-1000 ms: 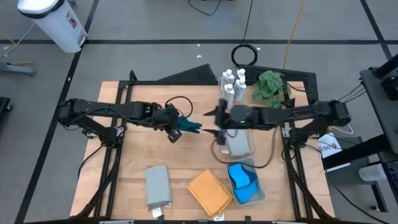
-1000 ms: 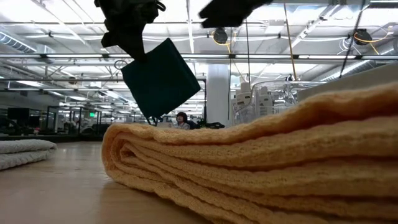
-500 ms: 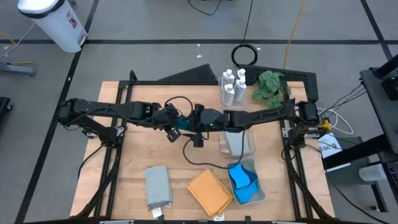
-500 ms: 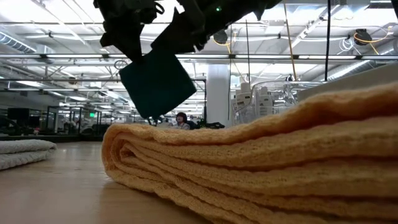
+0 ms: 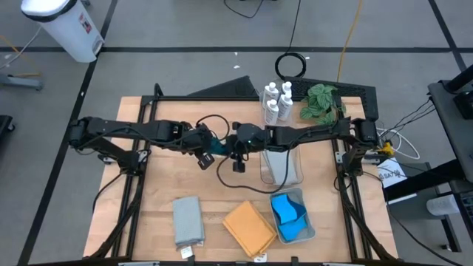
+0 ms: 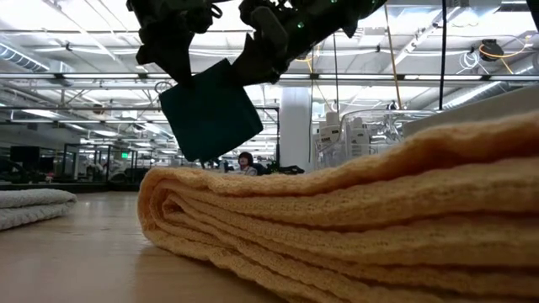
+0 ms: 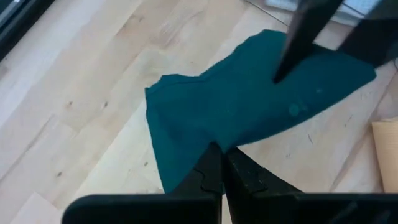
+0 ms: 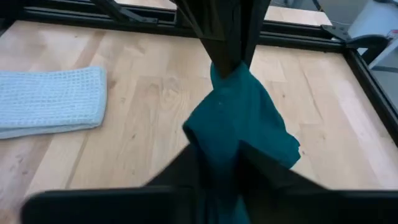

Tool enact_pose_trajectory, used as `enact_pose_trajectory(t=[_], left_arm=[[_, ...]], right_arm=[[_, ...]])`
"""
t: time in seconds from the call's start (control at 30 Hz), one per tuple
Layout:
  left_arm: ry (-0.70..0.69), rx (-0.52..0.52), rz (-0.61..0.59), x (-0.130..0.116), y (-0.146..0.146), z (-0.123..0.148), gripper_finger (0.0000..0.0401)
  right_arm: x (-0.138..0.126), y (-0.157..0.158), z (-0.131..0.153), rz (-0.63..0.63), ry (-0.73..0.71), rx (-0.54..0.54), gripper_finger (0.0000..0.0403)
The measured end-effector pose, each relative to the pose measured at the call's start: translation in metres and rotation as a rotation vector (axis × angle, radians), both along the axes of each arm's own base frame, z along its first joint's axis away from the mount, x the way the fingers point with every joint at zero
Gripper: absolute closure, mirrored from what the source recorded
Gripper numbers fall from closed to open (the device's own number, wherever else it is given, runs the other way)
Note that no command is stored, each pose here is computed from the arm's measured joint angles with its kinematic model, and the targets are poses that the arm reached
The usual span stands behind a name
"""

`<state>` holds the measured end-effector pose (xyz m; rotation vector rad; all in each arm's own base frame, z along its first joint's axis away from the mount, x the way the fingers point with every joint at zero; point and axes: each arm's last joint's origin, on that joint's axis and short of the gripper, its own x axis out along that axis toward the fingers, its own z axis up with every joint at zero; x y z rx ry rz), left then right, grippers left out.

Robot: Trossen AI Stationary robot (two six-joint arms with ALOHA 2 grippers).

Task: Pick & Place Kitchen Items
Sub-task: Put the blue towel into the bottom transparent bin

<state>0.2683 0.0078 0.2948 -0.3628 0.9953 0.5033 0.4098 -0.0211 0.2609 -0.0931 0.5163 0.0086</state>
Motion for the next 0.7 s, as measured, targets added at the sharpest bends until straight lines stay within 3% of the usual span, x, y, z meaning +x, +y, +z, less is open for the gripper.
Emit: enact_pose_trajectory(t=[0.07, 0.13, 0.37, 0.7], left_arm=[[0.0, 0.0, -0.002, 0.0, 0.0, 0.0, 0.0401], [-0.001, 0.004, -0.009, 0.0, 0.0, 0.0, 0.0401], [-0.035, 0.012, -0.082, 0.0, -0.002, 0.006, 0.0361], [-0.126, 0.013, -0.116, -0.012, -0.012, 0.023, 0.0315]], right_arm=[[0.0, 0.0, 0.0, 0.006, -0.004, -0.01, 0.0374], [0.0, 0.0, 0.001, 0.026, -0.006, -0.045, 0.0394], [-0.01, 0.001, 0.008, 0.043, 0.034, -0.073, 0.04], [-0.058, 0.004, 0.038, 0.042, 0.096, -0.063, 0.0402]])
